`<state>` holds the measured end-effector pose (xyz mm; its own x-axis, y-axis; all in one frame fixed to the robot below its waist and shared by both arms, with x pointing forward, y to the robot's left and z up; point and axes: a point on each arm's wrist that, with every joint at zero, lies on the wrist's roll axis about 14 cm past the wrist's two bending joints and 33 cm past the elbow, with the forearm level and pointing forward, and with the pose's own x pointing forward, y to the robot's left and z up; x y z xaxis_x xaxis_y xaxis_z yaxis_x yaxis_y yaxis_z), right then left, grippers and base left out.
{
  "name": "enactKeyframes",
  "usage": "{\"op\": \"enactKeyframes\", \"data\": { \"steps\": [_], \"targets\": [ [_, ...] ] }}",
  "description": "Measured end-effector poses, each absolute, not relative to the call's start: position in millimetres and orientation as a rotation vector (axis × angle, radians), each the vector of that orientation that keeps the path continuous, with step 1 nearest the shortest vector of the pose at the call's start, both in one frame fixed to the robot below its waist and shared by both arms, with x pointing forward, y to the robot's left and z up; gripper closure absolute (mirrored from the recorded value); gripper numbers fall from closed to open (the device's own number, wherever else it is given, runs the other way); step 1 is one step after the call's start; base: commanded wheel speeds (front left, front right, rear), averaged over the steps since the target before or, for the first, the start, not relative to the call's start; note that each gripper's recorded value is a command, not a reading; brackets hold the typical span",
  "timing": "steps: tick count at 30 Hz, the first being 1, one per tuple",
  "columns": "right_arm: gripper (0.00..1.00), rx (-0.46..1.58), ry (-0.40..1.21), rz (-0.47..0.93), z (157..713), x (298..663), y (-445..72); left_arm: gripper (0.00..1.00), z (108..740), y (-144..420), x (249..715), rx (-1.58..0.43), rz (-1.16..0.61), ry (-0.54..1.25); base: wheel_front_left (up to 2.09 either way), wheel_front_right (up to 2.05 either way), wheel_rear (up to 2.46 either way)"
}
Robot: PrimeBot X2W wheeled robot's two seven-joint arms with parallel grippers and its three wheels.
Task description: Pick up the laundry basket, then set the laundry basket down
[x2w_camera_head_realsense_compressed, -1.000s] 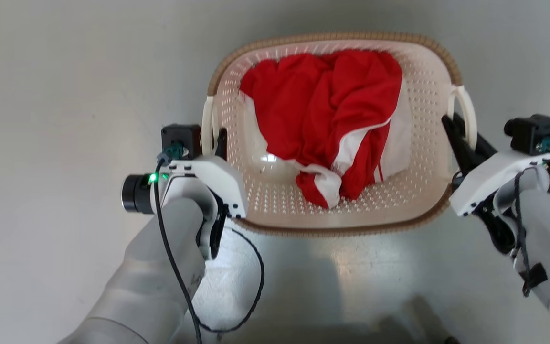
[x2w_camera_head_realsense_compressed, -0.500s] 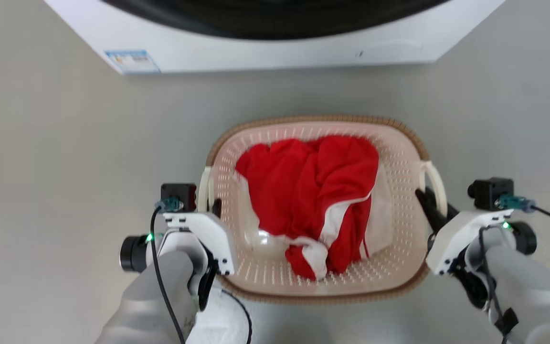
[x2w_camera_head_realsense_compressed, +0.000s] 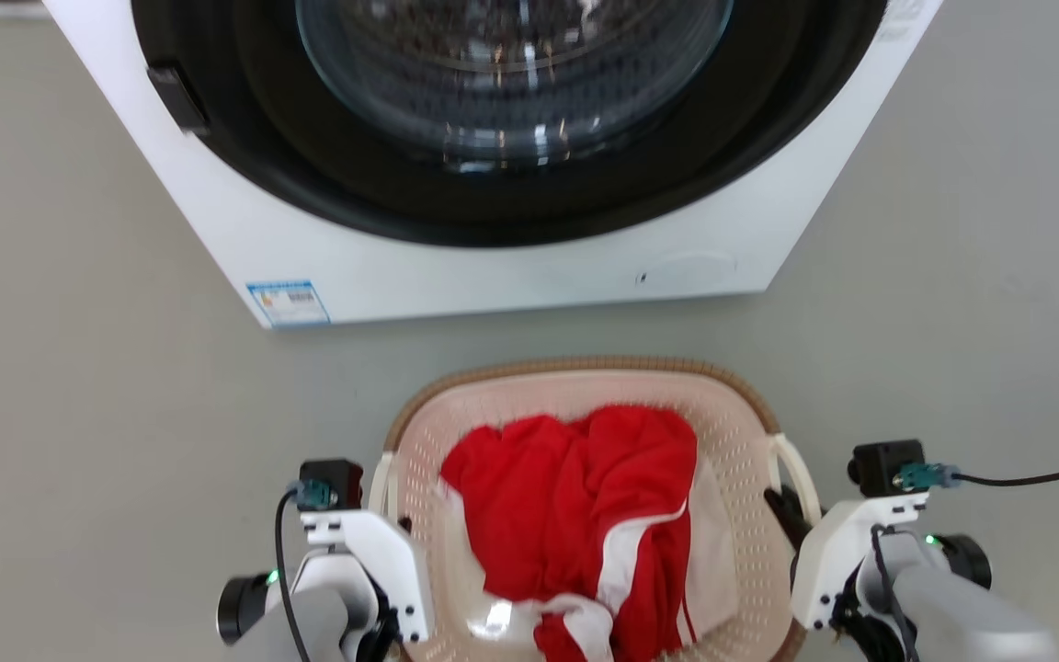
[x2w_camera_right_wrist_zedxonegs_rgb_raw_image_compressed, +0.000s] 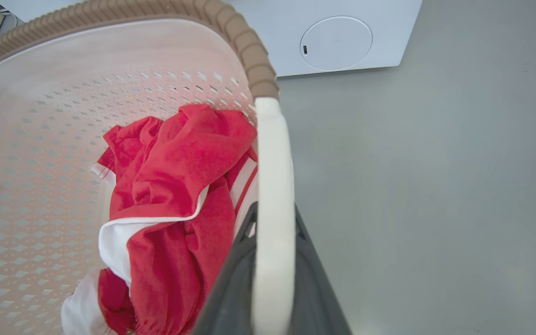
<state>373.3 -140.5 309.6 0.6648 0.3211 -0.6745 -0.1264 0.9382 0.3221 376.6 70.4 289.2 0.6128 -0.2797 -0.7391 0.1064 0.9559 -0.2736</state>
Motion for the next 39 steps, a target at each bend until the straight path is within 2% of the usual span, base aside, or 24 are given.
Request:
{"op": "enactKeyframes", "data": {
  "steps": [14,39],
  "targets": [
    [1.0,0.268,0.916,0.262,324,338,-136,1.0,302,71,342,-0.175,-0.275,0.982,0.0,0.0,0.0],
    [1.0,0.273,0.95,0.263,325,329,-135,1.0,304,70,336,-0.155,-0.295,1.02,0.0,0.0,0.0]
  ]
}}
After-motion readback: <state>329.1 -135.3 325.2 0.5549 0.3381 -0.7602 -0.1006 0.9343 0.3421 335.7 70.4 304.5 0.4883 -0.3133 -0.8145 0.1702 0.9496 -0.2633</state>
